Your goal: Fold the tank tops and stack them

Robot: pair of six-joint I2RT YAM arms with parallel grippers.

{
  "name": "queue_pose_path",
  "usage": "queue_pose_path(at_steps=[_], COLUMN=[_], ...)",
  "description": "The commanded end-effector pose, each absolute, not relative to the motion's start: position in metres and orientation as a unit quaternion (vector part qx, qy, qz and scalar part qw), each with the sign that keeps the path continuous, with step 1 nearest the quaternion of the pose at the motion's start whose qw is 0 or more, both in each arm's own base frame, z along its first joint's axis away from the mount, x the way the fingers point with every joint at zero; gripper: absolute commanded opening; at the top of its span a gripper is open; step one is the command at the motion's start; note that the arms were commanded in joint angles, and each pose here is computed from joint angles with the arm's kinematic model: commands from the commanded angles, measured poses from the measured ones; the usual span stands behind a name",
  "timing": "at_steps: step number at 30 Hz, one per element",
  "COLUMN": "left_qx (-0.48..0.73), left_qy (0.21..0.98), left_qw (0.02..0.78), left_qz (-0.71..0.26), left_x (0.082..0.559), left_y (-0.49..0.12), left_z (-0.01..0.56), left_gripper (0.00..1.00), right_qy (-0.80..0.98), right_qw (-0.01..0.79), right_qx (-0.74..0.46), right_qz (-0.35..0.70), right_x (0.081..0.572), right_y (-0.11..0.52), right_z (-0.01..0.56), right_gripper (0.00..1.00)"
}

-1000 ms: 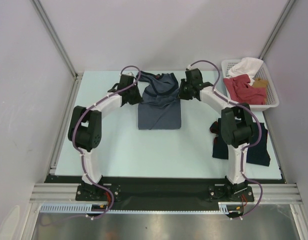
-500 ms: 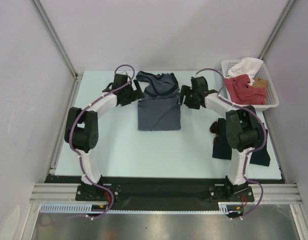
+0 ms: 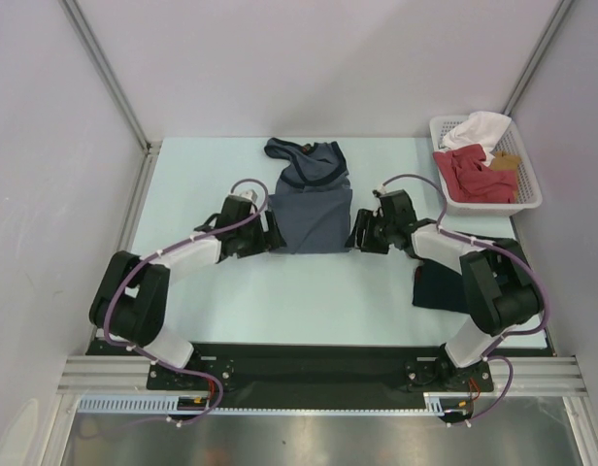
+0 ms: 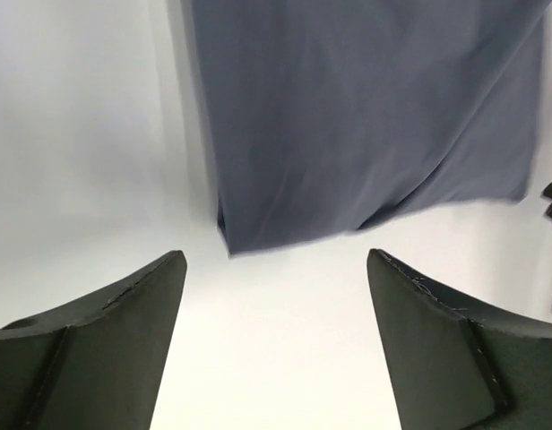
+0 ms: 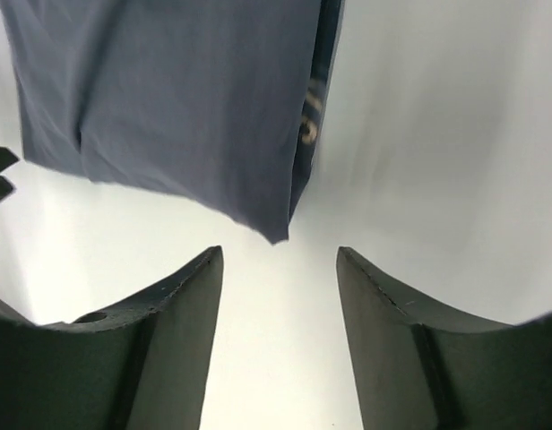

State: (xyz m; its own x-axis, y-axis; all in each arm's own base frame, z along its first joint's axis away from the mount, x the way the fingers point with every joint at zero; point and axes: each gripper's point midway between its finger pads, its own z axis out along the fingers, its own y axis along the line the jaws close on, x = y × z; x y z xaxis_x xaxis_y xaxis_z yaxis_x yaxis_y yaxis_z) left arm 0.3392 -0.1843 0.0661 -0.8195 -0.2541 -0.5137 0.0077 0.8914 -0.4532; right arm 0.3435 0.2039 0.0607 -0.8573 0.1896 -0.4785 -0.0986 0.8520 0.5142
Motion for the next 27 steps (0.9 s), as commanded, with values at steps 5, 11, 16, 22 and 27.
queue_pose_path(at_steps=[5,11,16,22,27], left_qx=[-0.016,-0.016,-0.006,0.005,0.021], left_qy=[0.919,0.922,0.926,0.926,0.929], left_qw=[0.325,0.337,0.339,0.344,0.327], left_qz=[-0.221,-0.191,-0.163,-0.154,-0.173], left_x=[0.323,0.329,0.336,0.342,0.340], left_y=[-0.193,-0.184,-0.178,-0.177,-0.187], left_z=[0.056,0.050,0.052,0.051,0.046], left_gripper=[0.89,0.84,0.72,0.56,0.59], right_qy=[0.918,0.924,0.929,0.930,0.931], right_qw=[0.281,0.294,0.299,0.300,0.293], right_qx=[-0.038,-0.044,-0.043,-0.043,-0.044], right_qz=[0.278,0.242,0.215,0.208,0.211], right_x=[0.334,0.343,0.347,0.346,0.345], right_y=[0.232,0.231,0.225,0.223,0.224], right_z=[0.060,0.053,0.048,0.045,0.041], right_gripper=[0.61,0.45,0.15,0.00,0.00])
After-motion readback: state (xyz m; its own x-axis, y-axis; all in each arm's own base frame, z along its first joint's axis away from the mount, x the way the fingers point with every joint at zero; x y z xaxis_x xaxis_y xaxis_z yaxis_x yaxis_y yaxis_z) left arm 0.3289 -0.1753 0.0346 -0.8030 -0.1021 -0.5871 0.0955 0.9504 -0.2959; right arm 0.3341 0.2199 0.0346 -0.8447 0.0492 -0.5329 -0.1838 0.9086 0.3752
